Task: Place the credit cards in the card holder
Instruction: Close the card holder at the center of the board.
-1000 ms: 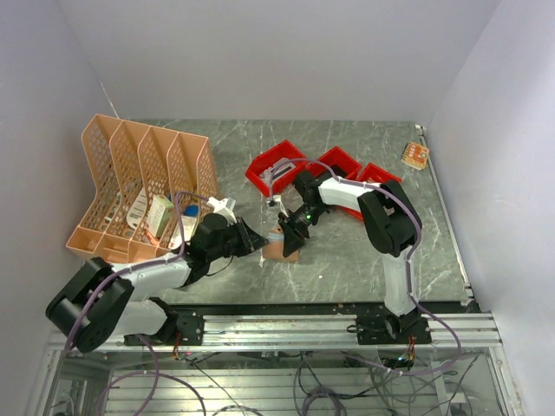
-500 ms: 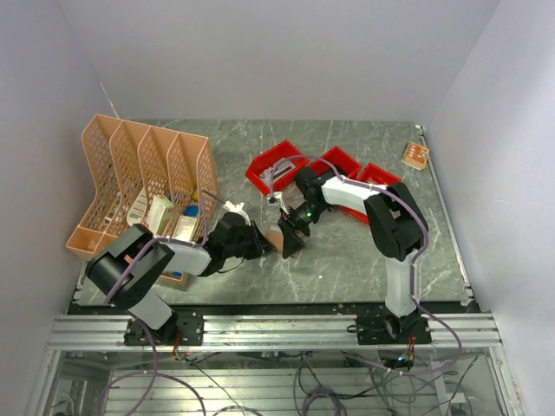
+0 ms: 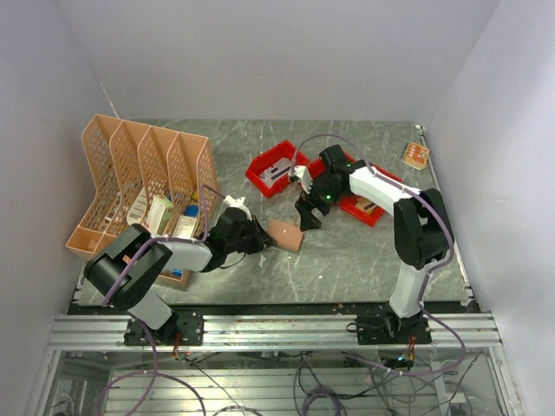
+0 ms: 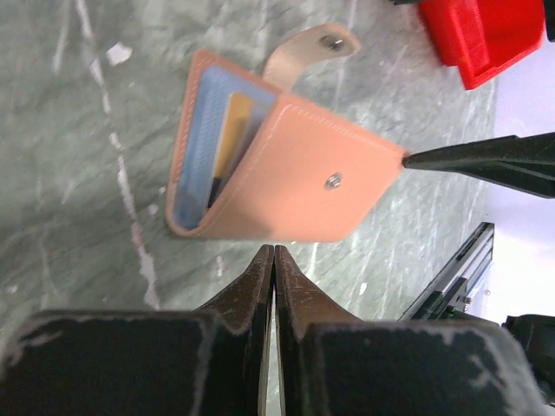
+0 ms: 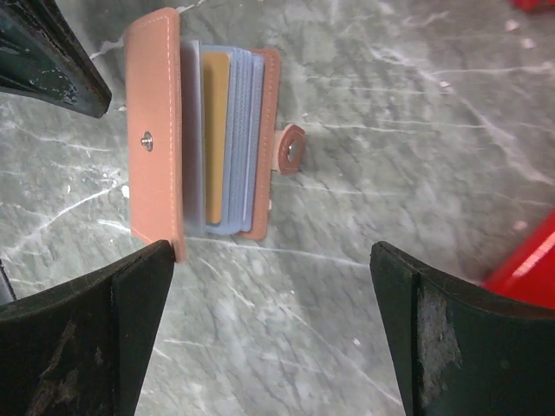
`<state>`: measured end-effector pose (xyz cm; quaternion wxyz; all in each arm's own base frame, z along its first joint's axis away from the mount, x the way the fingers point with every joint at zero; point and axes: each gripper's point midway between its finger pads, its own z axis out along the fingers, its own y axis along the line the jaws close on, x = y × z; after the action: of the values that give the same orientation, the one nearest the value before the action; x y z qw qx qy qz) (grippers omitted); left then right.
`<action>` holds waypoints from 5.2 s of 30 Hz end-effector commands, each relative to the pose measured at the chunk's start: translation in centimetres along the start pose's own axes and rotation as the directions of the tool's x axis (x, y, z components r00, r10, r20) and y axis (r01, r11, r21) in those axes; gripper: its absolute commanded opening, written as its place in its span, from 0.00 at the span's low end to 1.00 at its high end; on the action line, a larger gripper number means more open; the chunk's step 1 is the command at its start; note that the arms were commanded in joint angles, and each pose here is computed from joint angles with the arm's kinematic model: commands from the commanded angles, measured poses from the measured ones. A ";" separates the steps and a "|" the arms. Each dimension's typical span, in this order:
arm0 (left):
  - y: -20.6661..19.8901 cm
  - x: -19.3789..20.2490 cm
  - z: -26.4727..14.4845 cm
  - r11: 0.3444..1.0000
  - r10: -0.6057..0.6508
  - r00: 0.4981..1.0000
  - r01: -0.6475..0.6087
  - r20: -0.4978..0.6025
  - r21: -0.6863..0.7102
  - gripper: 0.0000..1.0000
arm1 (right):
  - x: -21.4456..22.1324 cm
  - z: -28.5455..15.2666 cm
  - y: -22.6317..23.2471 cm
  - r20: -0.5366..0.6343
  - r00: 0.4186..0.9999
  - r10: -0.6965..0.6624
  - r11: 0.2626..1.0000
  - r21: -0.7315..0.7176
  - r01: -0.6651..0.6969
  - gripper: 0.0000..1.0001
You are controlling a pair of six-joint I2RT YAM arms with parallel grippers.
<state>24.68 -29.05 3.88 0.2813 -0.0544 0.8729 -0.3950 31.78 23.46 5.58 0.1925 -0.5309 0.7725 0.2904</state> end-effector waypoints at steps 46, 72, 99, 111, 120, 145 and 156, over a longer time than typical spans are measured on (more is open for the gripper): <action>1.8 -1.9 3.8 0.995 0.089 0.996 -0.090 -0.018 -0.038 0.07 | -3.2 1.9 -0.6 0.166 0.921 -0.353 0.921 -0.108 0.373 0.37; 1.7 -1.9 3.8 0.995 0.089 0.996 -0.089 -0.018 -0.038 0.07 | -3.3 3.0 -1.4 0.137 0.939 -0.316 0.938 -0.102 0.330 0.16; 1.9 -1.9 3.8 0.995 0.089 0.996 -0.089 -0.019 -0.045 0.07 | -4.0 2.1 -1.1 0.145 0.947 -0.286 0.946 -0.110 0.303 0.16; 2.0 -1.9 3.9 0.995 0.091 0.996 -0.092 -0.023 -0.049 0.07 | -3.7 2.1 -1.0 0.132 0.952 -0.275 0.948 -0.126 0.292 0.11; 2.0 -1.9 3.8 0.994 0.094 0.995 -0.095 -0.023 -0.052 0.07 | -3.7 2.1 -0.9 0.130 0.954 -0.269 0.950 -0.125 0.285 0.17; 2.0 -1.7 3.9 0.996 0.083 0.996 -0.084 -0.033 -0.043 0.07 | -2.2 2.0 3.6 0.203 0.955 -0.216 0.915 -0.300 0.270 0.00; 2.1 -1.1 4.2 0.997 0.075 0.996 -0.076 -0.050 -0.025 0.07 | -2.1 2.7 3.8 0.225 0.965 -0.136 0.955 -0.229 0.188 0.00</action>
<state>29.35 -31.27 3.89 0.3059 -0.0172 0.8623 -0.4032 28.91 26.82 4.47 0.2049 -0.5949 0.6547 0.4188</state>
